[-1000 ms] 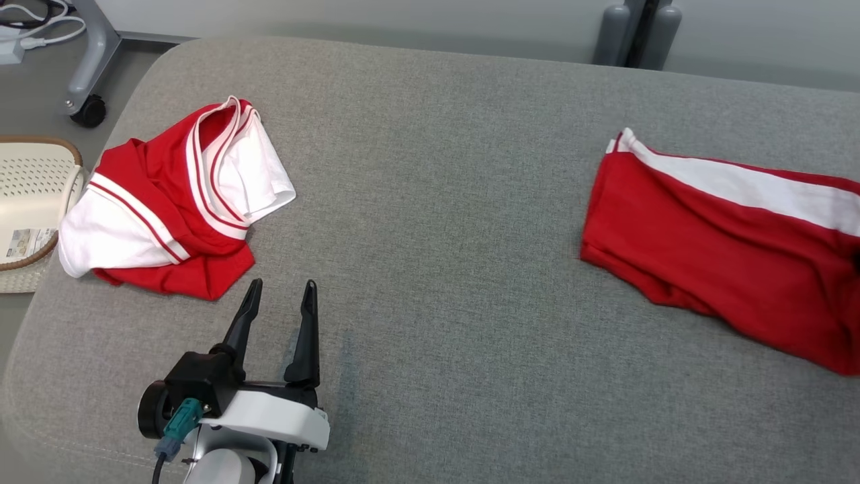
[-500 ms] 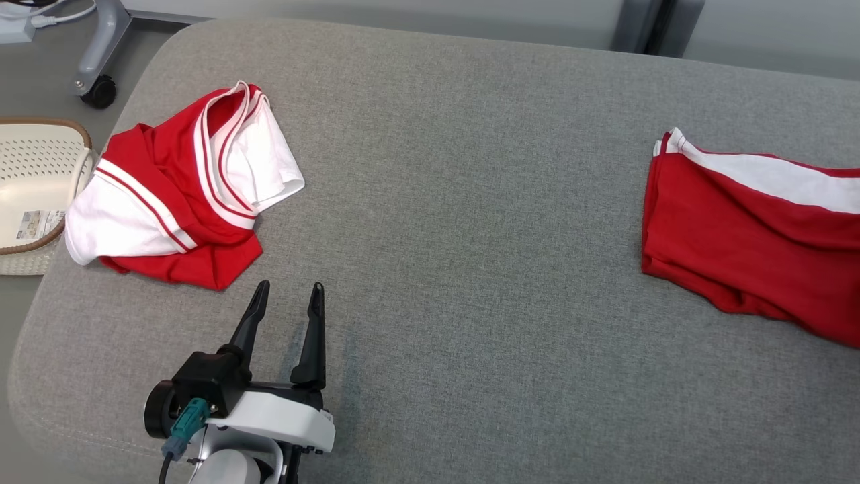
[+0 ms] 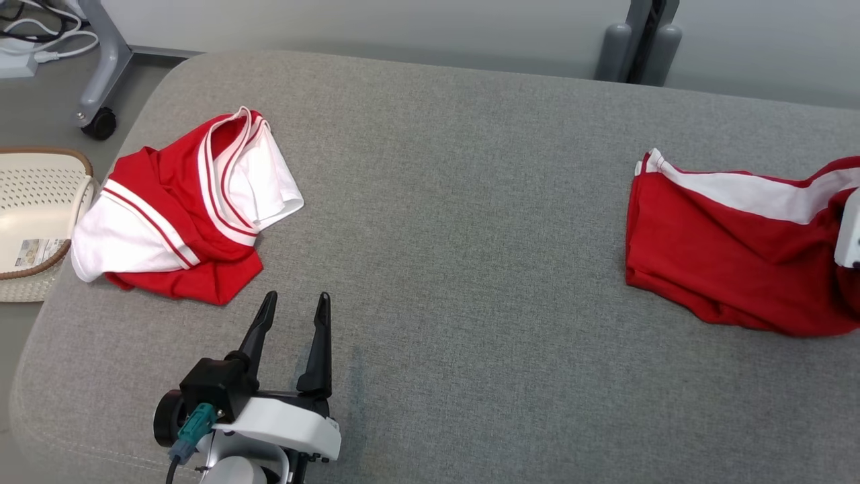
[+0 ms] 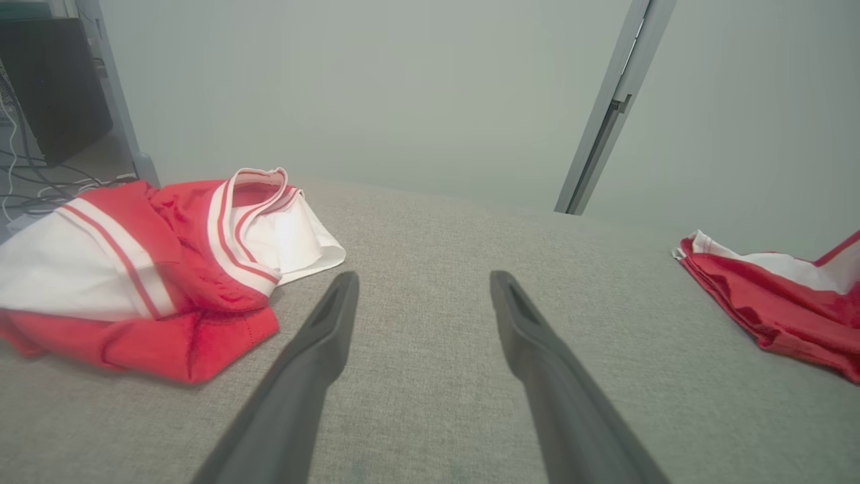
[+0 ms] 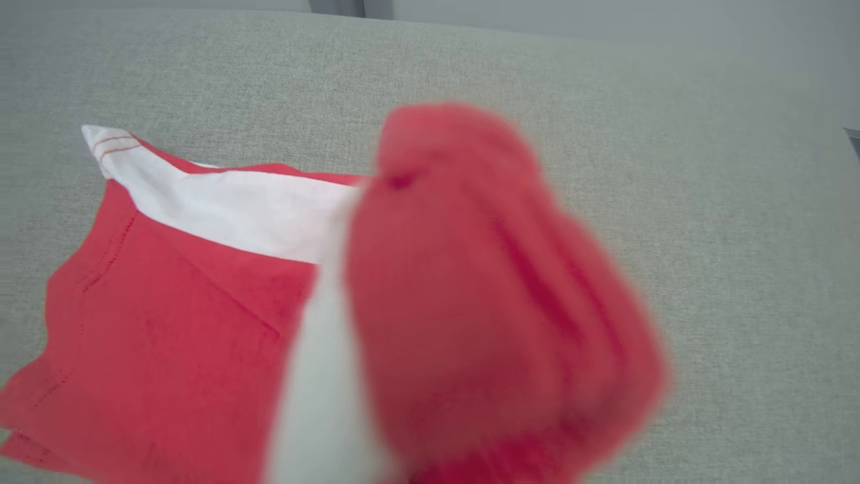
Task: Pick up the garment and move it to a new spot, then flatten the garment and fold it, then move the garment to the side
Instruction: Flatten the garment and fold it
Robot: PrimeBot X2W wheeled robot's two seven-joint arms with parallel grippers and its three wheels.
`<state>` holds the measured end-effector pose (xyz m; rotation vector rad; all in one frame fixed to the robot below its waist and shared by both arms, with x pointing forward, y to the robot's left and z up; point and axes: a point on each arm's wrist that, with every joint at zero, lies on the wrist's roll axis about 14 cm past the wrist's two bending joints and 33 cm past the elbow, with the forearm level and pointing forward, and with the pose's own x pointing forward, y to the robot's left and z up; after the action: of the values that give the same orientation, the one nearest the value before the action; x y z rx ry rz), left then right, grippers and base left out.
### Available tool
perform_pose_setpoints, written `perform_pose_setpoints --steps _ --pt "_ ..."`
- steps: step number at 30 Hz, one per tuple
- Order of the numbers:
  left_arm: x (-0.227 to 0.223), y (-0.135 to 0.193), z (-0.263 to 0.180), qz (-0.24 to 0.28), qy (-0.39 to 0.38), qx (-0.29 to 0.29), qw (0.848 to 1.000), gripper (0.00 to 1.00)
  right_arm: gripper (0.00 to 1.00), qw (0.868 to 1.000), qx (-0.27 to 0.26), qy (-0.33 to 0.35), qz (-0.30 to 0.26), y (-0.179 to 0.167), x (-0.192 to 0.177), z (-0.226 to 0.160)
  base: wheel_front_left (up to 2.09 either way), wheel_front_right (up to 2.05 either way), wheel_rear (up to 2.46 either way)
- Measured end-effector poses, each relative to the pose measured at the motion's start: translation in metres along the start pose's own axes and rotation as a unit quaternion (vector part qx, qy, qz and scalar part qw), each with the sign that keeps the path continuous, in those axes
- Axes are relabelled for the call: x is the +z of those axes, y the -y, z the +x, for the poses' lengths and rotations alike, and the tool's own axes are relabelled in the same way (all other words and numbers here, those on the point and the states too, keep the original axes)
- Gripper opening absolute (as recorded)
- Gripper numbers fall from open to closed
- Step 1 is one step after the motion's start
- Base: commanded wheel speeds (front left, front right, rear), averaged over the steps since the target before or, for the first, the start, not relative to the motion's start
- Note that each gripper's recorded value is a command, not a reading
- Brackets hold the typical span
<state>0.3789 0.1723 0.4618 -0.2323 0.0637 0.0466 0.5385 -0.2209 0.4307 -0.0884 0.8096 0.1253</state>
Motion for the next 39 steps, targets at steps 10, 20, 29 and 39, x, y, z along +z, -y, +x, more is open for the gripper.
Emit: perform_pose_setpoints --steps 10,20,29,39 --pt "0.007 0.001 -0.014 -0.014 0.011 0.003 1.0 1.0 0.0 0.999 0.024 -0.028 -0.032 -0.041 0.009 -0.017 0.0 0.0 0.0" --pt "0.007 -0.009 -0.028 -0.022 0.011 0.021 0.999 1.0 0.0 0.998 0.055 -0.042 -0.001 -0.067 0.011 -0.015 0.0 0.0 0.0" --pt "-0.004 -0.022 -0.03 -0.022 -0.008 0.045 0.999 1.0 0.0 0.991 0.104 -0.052 0.068 -0.101 0.004 0.015 0.0 0.0 0.0" --pt "-0.011 -0.03 -0.027 -0.023 -0.02 0.058 0.998 1.0 0.0 0.985 0.143 -0.066 0.075 -0.146 -0.001 0.036 0.0 0.0 0.0"
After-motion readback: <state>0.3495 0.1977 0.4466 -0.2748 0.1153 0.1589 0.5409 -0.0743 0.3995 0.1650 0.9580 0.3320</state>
